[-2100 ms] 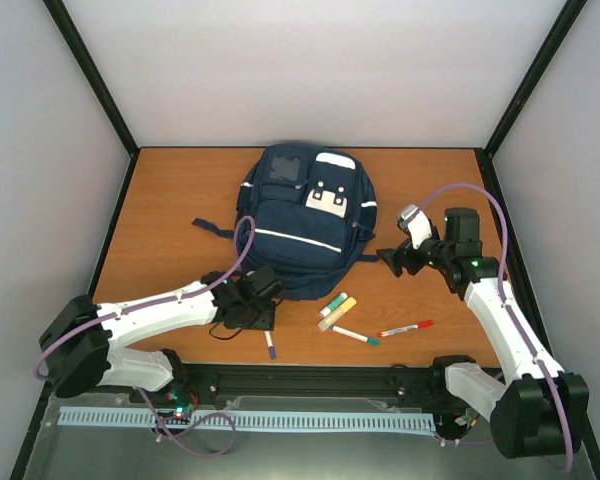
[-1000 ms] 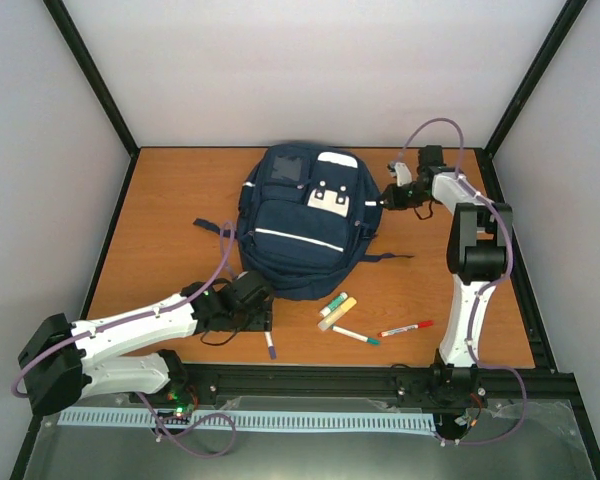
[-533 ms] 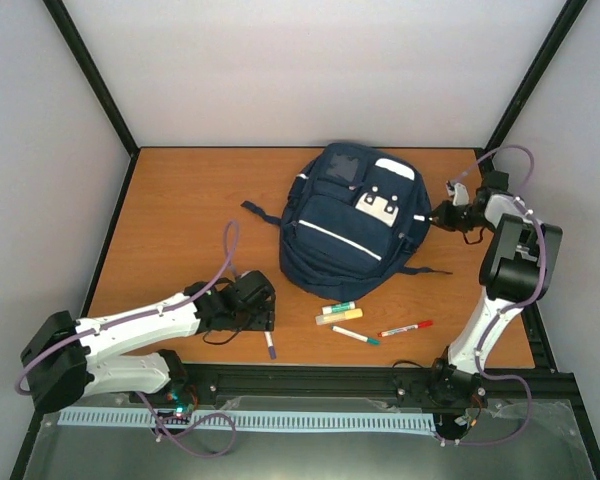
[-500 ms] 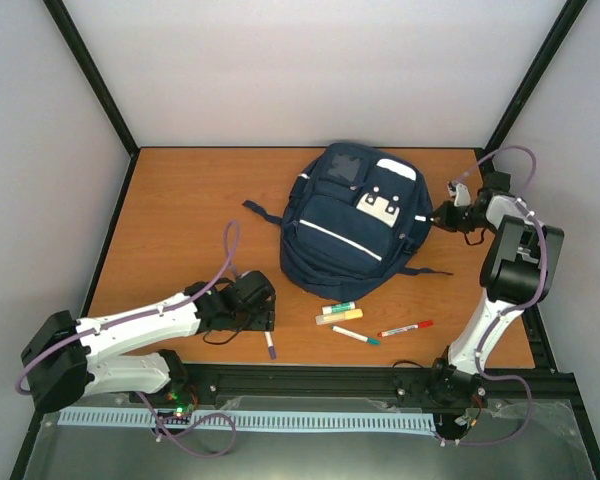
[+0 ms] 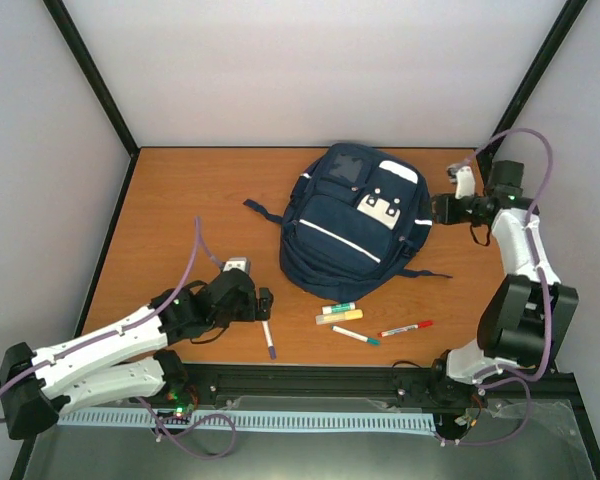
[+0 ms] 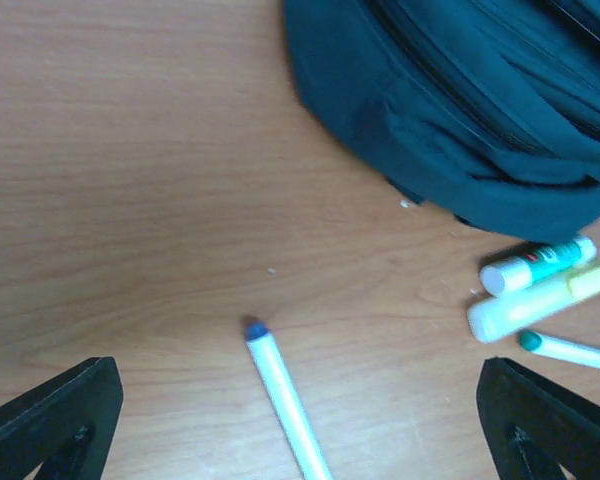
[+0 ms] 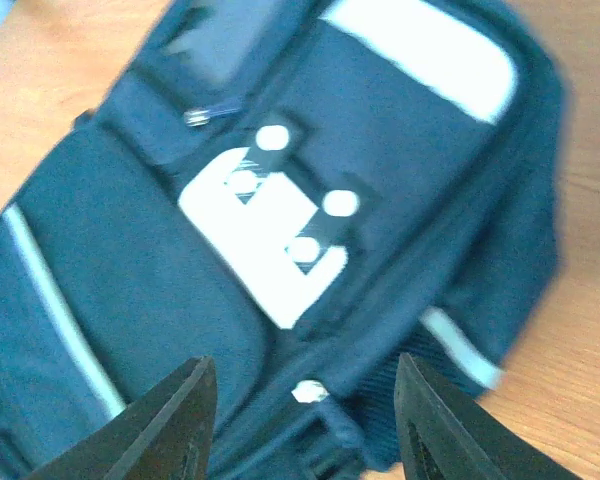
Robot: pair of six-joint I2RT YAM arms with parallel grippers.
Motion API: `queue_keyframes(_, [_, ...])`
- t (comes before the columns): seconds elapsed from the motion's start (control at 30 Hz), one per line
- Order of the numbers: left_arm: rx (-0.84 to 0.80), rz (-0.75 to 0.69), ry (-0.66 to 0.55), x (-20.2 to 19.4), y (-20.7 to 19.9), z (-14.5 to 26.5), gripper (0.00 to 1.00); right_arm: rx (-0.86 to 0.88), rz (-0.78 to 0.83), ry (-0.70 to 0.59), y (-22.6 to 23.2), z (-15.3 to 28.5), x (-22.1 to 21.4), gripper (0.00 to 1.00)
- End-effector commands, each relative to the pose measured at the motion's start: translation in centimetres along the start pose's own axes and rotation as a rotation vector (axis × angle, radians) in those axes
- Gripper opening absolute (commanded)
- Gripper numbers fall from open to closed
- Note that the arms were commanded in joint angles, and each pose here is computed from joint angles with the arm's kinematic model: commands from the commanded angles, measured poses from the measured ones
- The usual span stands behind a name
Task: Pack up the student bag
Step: Move the student bag to the center of the board, then pick up the stationery from the center of the board.
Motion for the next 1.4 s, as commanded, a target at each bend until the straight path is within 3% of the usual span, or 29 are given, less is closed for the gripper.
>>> queue_keyframes(0.0, [0.132, -0.051, -0.082, 2.0, 0.9, 1.3, 1.0, 0.029, 0.231, 0.075, 6.2, -0.9, -1.4, 0.54])
queue_keyframes(0.13, [0.253, -0.156, -0.102, 2.9, 1.7, 0.8, 1.0, 0.067, 0.485, 0.147, 12.5, -2.7, -3.0, 0.59])
queue_keyframes(0.33, [0.135, -0.15, -0.113, 3.7, -0.6, 1.3, 1.0, 0.04, 0.754, 0.222, 17.6, -4.8, -4.4, 0.61])
queue_keyframes(0.5, [0.27, 0.028, -0.283, 6.7, 1.3, 4.5, 1.0, 0.071, 0.821, 0.214, 19.1, -6.5, -4.7, 0.61])
queue_keyframes(0.63, [0.34, 0.064, -0.318, 6.7, 2.6, 4.4, 1.0, 0.12, 0.826, 0.188, 19.2, -8.1, -6.0, 0.62])
queue_keyframes(1.07, [0.161, 0.013, -0.031, 2.3, 0.2, 1.1, 1.0, 0.027, 0.977, 0.266, 20.4, -10.7, -9.6, 0.66])
queue_keyframes(1.37, [0.151, 0.043, 0.07, 0.0, 0.3, -0.8, 1.0, -0.174, 1.069, 0.309, 19.1, -12.7, -10.0, 0.57])
Point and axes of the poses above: each gripper's point midway between its finger pads, its own z axis back along the fingers, its own y axis along the line the jaws close on, x = y × z, the point moved 3 cm from there along z, back along the fingers, and after that the axes turned 2 degrees about z, right-handed, at the moved point
